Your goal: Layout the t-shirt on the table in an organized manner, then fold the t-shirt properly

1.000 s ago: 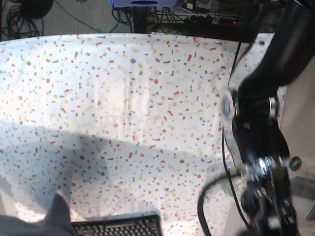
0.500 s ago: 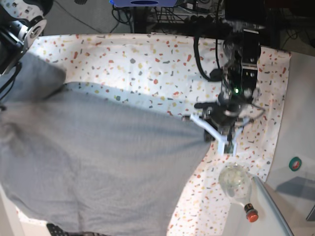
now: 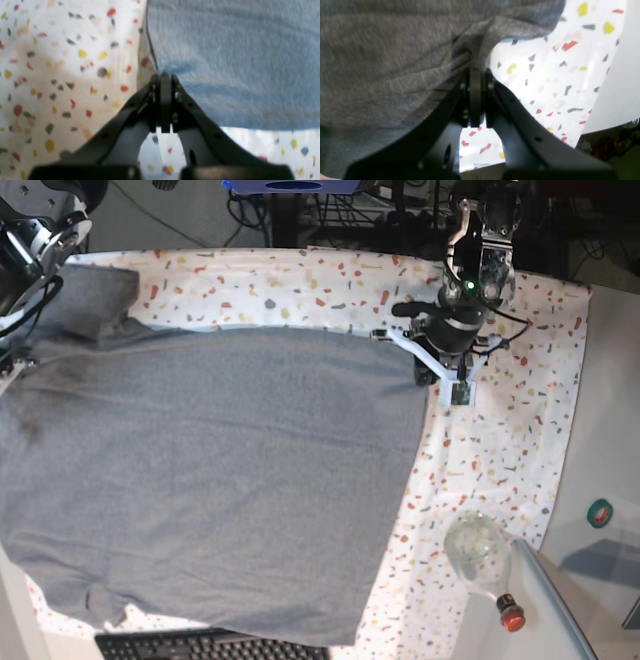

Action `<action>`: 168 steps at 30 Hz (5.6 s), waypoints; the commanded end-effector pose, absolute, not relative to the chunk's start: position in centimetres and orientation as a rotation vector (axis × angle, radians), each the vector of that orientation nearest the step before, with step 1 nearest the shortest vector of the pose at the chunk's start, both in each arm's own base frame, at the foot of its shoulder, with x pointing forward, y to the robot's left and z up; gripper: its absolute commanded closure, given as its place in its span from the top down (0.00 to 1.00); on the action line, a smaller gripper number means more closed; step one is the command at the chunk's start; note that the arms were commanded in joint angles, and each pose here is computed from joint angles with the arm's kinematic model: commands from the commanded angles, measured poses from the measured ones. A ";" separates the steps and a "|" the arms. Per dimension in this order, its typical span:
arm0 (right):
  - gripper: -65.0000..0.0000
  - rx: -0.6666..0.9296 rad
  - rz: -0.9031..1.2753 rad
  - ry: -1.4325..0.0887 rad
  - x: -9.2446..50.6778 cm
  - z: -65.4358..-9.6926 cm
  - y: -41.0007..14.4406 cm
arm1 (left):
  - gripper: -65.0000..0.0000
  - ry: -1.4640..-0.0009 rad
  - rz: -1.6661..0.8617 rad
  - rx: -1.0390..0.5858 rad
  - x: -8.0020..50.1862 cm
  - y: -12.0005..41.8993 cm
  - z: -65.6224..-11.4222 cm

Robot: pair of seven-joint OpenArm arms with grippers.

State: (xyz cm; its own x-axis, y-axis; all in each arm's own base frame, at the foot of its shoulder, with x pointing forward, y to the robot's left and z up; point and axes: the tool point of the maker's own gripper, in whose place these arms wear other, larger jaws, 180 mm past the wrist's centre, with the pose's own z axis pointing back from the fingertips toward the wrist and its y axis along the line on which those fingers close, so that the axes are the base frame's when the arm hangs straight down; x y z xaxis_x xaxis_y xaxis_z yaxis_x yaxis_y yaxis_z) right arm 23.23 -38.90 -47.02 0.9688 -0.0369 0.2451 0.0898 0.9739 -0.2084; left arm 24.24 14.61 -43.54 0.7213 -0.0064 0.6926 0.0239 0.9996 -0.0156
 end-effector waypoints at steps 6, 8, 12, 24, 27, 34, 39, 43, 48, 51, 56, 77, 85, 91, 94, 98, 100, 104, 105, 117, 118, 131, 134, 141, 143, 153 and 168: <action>0.00 -0.305 -0.078 -0.231 21.9 -45.0 -41.3 | 0.00 -0.778 -0.020 -0.030 22.4 14.4 -42.8; 0.00 -0.316 -0.076 -0.228 21.6 -44.9 -41.4 | 0.00 -0.760 -0.020 -0.030 21.3 14.4 -43.0; 0.00 -0.342 -0.113 -0.223 21.3 -44.7 -42.0 | 0.00 -0.723 -0.018 -0.031 19.7 14.4 -43.8; 0.52 -0.415 -0.158 -0.385 25.2 -40.5 -44.1 | 0.00 -0.752 -0.019 -0.032 20.8 14.3 -43.1; 0.52 -0.529 -0.146 -0.347 21.6 -38.1 -44.2 | 0.00 -0.752 -0.017 -0.030 20.8 14.4 -43.1; 0.28 -0.518 -0.101 -0.306 16.0 -40.1 -38.3 | 0.00 -0.767 0.011 0.002 21.3 15.9 -42.7; 0.00 -0.406 -0.111 -0.265 15.3 -44.1 -35.9 | 0.00 -0.781 0.030 0.023 21.9 17.0 -42.4; 0.00 -0.373 -0.116 -0.248 15.0 -45.1 -34.6 | 0.00 -0.783 0.034 0.028 21.9 17.2 -42.3; 0.00 -0.354 -0.121 -0.270 17.5 -45.3 -35.4 | 0.00 -0.777 0.028 0.021 21.8 16.9 -42.5; 0.00 -0.340 -0.128 -0.274 19.5 -45.4 -36.8 | 0.00 -0.777 0.028 0.021 21.8 16.9 -42.5; 0.00 -0.235 -0.135 -0.299 23.0 -47.8 -37.7 | 0.00 -0.777 0.027 0.020 21.8 16.8 -42.5; 0.00 -0.041 0.106 -0.444 36.1 -48.0 -31.7 | 0.00 -0.766 0.036 0.025 21.4 17.1 -42.8; 0.00 -0.073 0.135 -0.522 39.2 -45.2 -31.3 | 0.00 -0.767 0.036 0.020 21.4 16.9 -42.7; 0.00 -0.292 0.171 -0.581 37.6 -39.9 -33.6 | 0.00 -0.766 0.036 0.025 21.4 17.1 -42.7; 0.00 -0.384 0.165 -0.536 35.2 -38.2 -34.9 | 0.00 -0.770 0.036 0.020 21.5 16.9 -42.7; 0.59 -0.331 0.115 -0.456 30.7 -39.7 -35.6 | 0.00 -0.773 0.037 0.024 21.7 17.1 -42.6; 0.80 -0.235 0.022 -0.501 29.2 -40.4 -36.5 | 0.00 -0.773 0.036 0.025 21.7 17.1 -42.6; 0.85 -0.136 -0.073 -0.463 27.2 -42.8 -38.1 | 0.00 -0.772 0.035 0.026 21.7 17.2 -42.6; 0.84 -0.125 -0.082 -0.444 26.7 -43.4 -38.3 | 0.00 -0.773 0.035 0.026 21.7 17.2 -42.6; 0.82 -0.050 -0.097 -0.354 24.5 -46.9 -37.0 | 0.00 -0.766 0.035 0.028 21.4 17.3 -42.7; 0.82 -0.027 -0.105 -0.350 24.3 -47.6 -36.6 | 0.00 -0.766 0.035 0.028 21.4 17.3 -42.7; 0.64 0.043 -0.056 -0.275 21.7 -51.4 -33.7 | 0.00 -0.772 0.035 0.028 21.7 17.3 -42.6; 0.64 0.039 -0.044 -0.286 21.6 -51.3 -33.0 | 0.00 -0.772 0.035 0.028 21.7 17.3 -42.6; 0.62 0.011 0.059 -0.304 21.9 -50.7 -30.9 | 0.00 -0.771 0.035 0.028 21.6 17.3 -42.7; 0.52 0.015 0.060 -0.297 21.7 -50.9 -30.8 | 0.00 -0.771 0.035 0.028 21.6 17.3 -42.7; 0.00 0.022 0.015 -0.275 20.5 -51.5 -31.6 | 0.00 -0.764 0.034 0.027 21.4 17.2 -42.8; 0.00 -0.233 0.036 -0.226 15.4 -45.2 -36.3 | 0.00 -0.777 0.018 0.019 19.5 16.6 -41.2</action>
State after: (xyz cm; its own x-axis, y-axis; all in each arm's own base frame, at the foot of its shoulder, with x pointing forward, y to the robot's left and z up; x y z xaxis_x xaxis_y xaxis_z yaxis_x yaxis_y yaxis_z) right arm 15.34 -35.05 -46.07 0.9746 0.0533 0.2174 -0.0100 0.9806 -0.1958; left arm 19.22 16.35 -41.78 0.7306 0.0131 0.6827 -0.0209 0.9998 0.0032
